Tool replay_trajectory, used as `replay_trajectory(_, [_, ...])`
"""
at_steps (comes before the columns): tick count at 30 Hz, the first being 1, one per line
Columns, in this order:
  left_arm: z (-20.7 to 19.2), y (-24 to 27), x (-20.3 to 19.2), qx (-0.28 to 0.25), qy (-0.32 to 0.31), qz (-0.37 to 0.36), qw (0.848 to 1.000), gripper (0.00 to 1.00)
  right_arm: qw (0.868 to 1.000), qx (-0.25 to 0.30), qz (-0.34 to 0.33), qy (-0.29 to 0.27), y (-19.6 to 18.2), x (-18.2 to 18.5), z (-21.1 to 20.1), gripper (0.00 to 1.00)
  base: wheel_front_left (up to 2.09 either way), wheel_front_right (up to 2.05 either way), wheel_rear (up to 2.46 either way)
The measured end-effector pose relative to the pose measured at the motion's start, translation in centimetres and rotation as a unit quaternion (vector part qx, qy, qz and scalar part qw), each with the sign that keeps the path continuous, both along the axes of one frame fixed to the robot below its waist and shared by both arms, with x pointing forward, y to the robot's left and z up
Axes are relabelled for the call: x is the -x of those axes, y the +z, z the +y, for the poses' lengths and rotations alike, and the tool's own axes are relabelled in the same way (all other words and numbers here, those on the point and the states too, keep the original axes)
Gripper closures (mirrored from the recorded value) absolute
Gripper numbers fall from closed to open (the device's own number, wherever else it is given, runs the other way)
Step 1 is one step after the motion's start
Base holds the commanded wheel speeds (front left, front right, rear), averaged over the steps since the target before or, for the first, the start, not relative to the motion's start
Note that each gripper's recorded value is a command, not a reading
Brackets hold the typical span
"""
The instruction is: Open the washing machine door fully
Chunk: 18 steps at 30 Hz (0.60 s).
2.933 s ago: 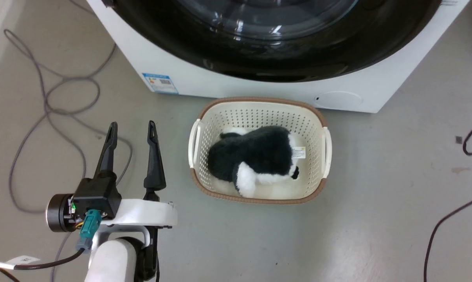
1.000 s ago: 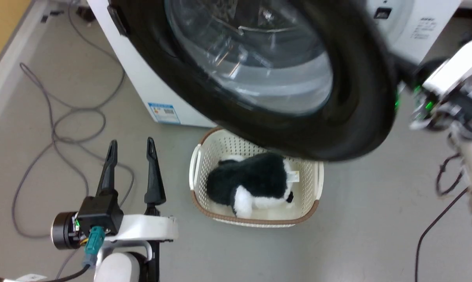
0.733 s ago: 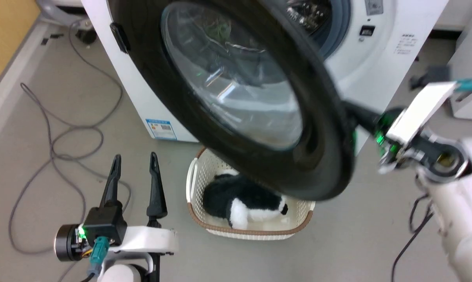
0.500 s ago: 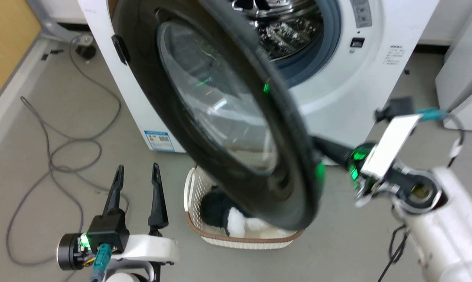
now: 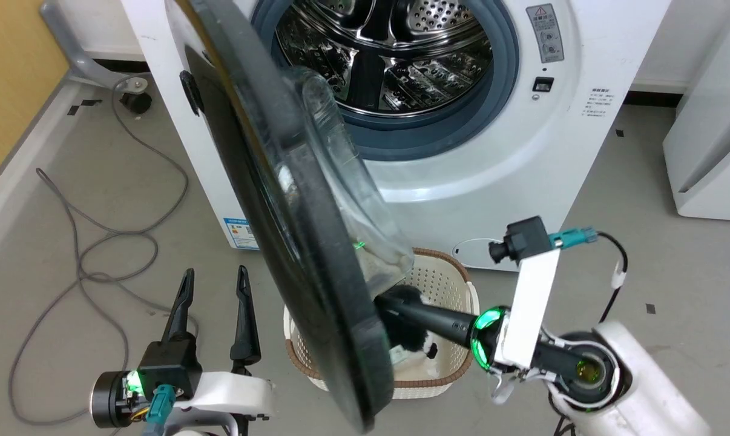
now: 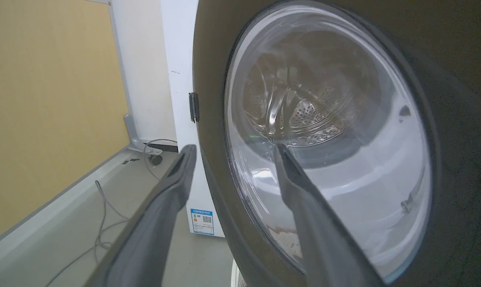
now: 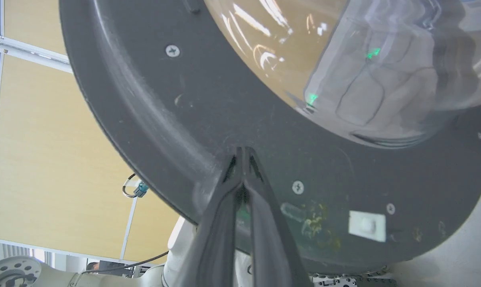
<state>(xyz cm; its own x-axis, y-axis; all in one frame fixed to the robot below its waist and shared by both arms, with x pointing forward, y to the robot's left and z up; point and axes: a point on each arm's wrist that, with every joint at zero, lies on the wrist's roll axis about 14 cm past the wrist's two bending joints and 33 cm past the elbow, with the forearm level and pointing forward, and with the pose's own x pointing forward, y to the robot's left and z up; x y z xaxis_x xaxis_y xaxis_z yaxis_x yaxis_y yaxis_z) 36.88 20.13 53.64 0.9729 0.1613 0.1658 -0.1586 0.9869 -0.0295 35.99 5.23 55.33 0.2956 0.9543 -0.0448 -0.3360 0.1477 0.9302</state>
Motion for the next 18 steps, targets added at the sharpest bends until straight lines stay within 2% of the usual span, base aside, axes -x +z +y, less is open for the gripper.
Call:
replay_trajectory(5, [0.0, 0.1, 0.4, 0.001, 0.000, -0.002, 1.000, 0.00, 0.999, -0.009, -0.016, -0.027, 0.7, 0.2, -0.6, 1.00, 0.00, 0.00, 0.00])
replay_trajectory(8, [0.1, -0.1, 0.8, 0.001, 0.002, 0.000, 1.000, 0.00, 0.989, -0.022, -0.079, -0.126, 3.1, -2.3, -2.8, 1.00, 0.00, 0.00, 0.00])
replay_trajectory(12, [0.1, 0.1, 1.1, 0.002, 0.002, -0.002, 1.000, 0.00, 0.942, -0.059, -0.159, -0.289, 7.0, -5.5, -7.5, 1.00, 0.00, 0.00, 0.00])
replay_trajectory(13, [0.0, 0.2, 1.1, 0.002, 0.000, -0.004, 1.000, 0.00, 0.926, -0.065, -0.180, -0.325, 7.8, -6.0, -8.8, 1.00, 0.00, 0.00, 0.00])
replay_trajectory(15, [-0.1, 0.3, 1.1, 0.000, -0.003, -0.005, 1.000, 0.00, 0.894, -0.032, -0.256, -0.366, 8.9, -6.2, -10.5, 1.00, 0.00, 0.00, 0.00])
replay_trajectory(18, [-0.3, 0.4, 1.0, -0.001, -0.007, -0.007, 1.000, 0.00, 0.838, -0.004, -0.344, -0.424, 10.3, -6.2, -13.3, 1.00, 0.00, 0.00, 0.00])
